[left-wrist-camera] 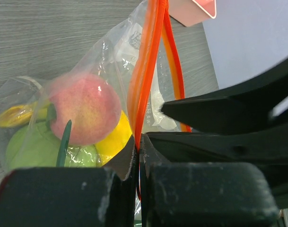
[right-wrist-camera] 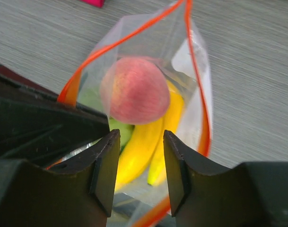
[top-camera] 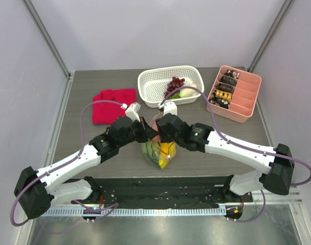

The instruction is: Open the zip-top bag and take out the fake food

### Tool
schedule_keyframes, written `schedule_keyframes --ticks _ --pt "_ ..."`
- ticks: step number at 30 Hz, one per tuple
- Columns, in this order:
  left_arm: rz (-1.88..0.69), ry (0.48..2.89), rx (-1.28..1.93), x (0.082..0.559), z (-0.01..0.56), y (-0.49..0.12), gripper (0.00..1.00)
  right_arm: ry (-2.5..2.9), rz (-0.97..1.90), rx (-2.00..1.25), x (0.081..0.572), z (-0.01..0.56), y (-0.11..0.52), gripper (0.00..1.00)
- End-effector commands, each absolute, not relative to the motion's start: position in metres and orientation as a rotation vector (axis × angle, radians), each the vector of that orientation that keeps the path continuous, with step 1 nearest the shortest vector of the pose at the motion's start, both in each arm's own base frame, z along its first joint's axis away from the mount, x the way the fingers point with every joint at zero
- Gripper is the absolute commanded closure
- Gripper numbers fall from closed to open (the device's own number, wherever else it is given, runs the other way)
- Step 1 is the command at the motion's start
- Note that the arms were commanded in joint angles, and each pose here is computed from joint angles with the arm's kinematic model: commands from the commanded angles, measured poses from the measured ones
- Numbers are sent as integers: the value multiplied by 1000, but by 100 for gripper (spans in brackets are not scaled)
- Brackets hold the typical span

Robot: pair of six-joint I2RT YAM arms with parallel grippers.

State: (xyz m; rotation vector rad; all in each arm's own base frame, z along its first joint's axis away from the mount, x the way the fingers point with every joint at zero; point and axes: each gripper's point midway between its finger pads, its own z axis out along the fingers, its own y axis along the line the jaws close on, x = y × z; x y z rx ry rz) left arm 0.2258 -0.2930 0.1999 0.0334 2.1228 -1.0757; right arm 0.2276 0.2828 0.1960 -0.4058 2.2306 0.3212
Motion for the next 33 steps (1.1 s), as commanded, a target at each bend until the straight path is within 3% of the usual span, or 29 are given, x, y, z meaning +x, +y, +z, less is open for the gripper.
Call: schedule_keyframes --ticks 1,3,6,12,23,26,29,30,32,33 --pt "-1063 2076 40 224 216 -286 100 2161 447 -364 240 199 316 55" --pt "-1052 2071 37 224 218 -282 100 2142 432 -375 244 189 317 52" --pt "-1036 2077 37 223 218 -279 100 2110 434 -399 249 176 322 34" --pt "-927 2092 -4 230 205 -267 100 2064 460 -432 258 164 335 22" --pt "-836 2123 -34 228 182 -252 100 2045 490 -476 268 128 359 14" --pt "-828 2118 -38 227 182 -248 100 2031 475 -471 271 131 357 17" --pt "-818 2112 -43 228 183 -246 100 1987 500 -469 270 148 354 31" --pt "-816 2112 -44 228 183 -245 100 1970 502 -478 269 153 353 42" --pt "-810 2106 -46 228 184 -243 100 1934 529 -472 267 170 351 53" --pt "-808 2105 -46 228 185 -243 100 1931 533 -475 266 173 349 66"
